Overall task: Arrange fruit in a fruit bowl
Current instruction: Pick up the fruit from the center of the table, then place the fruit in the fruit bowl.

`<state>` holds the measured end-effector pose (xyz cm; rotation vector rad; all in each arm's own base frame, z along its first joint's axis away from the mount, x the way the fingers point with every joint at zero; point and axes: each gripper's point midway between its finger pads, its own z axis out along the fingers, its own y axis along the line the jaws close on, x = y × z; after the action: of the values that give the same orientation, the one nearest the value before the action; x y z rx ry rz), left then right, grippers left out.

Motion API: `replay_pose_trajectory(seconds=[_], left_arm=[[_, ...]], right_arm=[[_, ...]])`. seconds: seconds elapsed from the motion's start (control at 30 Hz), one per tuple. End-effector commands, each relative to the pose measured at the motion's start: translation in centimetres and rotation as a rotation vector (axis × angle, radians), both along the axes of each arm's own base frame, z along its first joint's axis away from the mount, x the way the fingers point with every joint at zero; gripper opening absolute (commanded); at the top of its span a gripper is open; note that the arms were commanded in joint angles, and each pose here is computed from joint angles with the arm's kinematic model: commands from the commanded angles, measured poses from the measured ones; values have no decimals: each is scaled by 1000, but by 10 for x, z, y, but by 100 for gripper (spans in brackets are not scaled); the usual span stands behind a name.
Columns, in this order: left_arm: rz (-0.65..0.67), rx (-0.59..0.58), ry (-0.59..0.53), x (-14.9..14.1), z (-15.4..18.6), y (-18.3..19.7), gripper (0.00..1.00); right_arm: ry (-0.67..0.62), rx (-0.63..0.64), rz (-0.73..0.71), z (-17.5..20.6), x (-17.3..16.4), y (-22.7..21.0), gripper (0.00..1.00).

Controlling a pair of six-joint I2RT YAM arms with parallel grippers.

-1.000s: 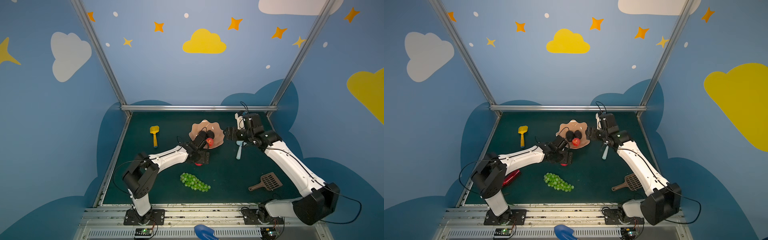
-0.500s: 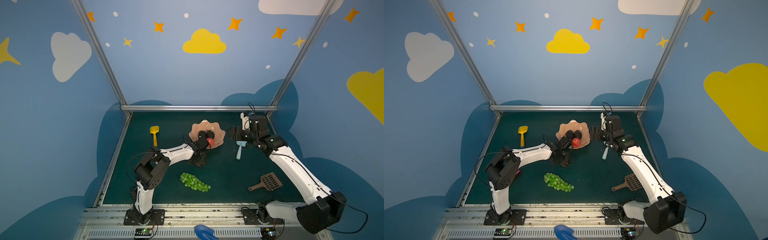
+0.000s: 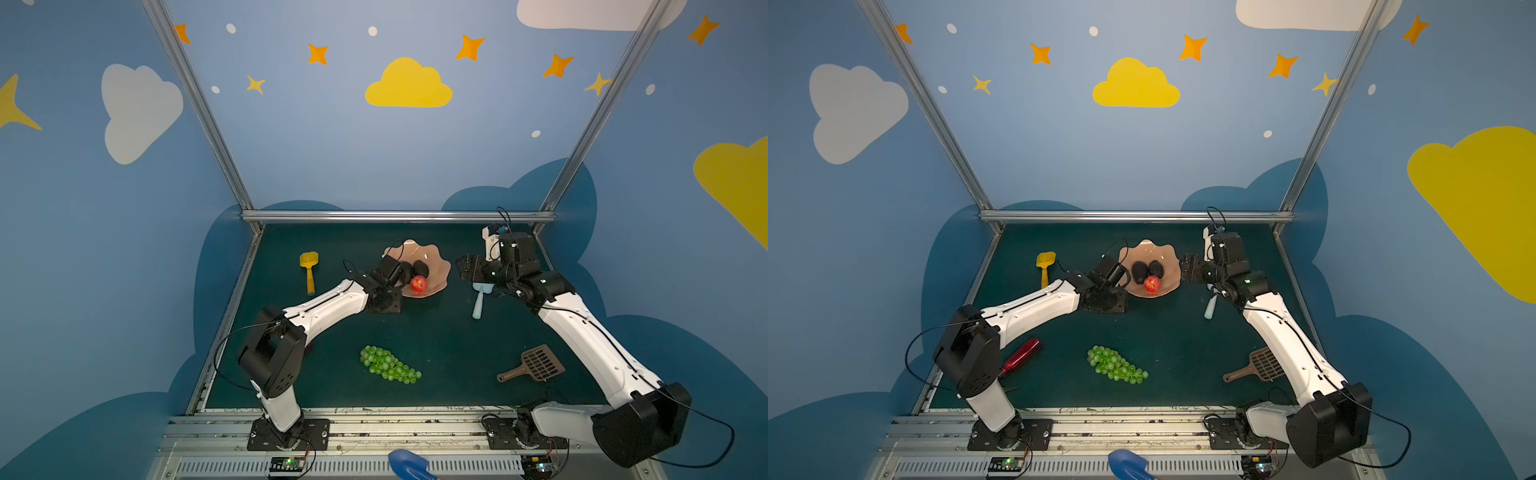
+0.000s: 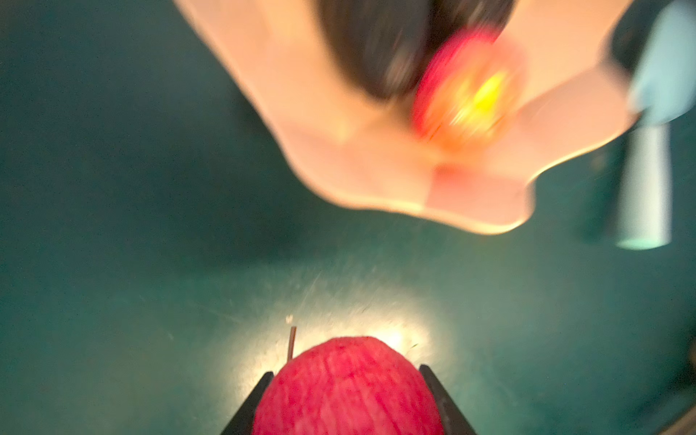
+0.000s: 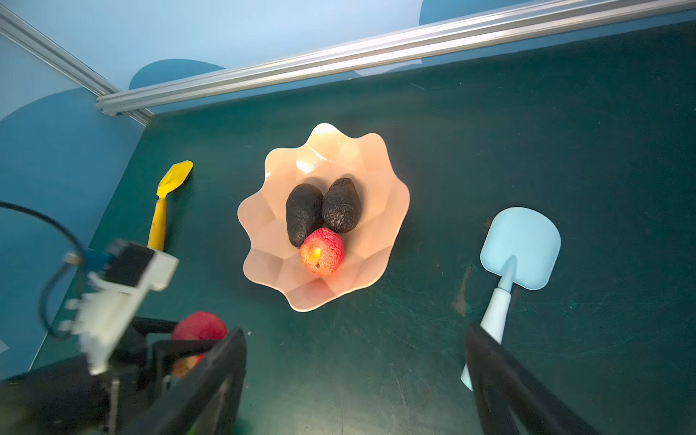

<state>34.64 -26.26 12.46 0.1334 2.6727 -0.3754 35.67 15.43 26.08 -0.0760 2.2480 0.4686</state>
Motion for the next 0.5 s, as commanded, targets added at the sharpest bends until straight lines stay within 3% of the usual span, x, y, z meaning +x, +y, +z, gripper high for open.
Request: replay_pose_trajectory(seconds=[0.0,0.17,0.47], left_arm=[[-29,31,-73,28,24,1,51],[-80,24,-88,62,25,-28,52],[-58,76,-23,95,-26,-41,53]], right_arm=[[4,25,-4,-3,0,0,89],[23,24,-5,-9,-4,-2,89],[64,48,16,-22,-17,1,89]])
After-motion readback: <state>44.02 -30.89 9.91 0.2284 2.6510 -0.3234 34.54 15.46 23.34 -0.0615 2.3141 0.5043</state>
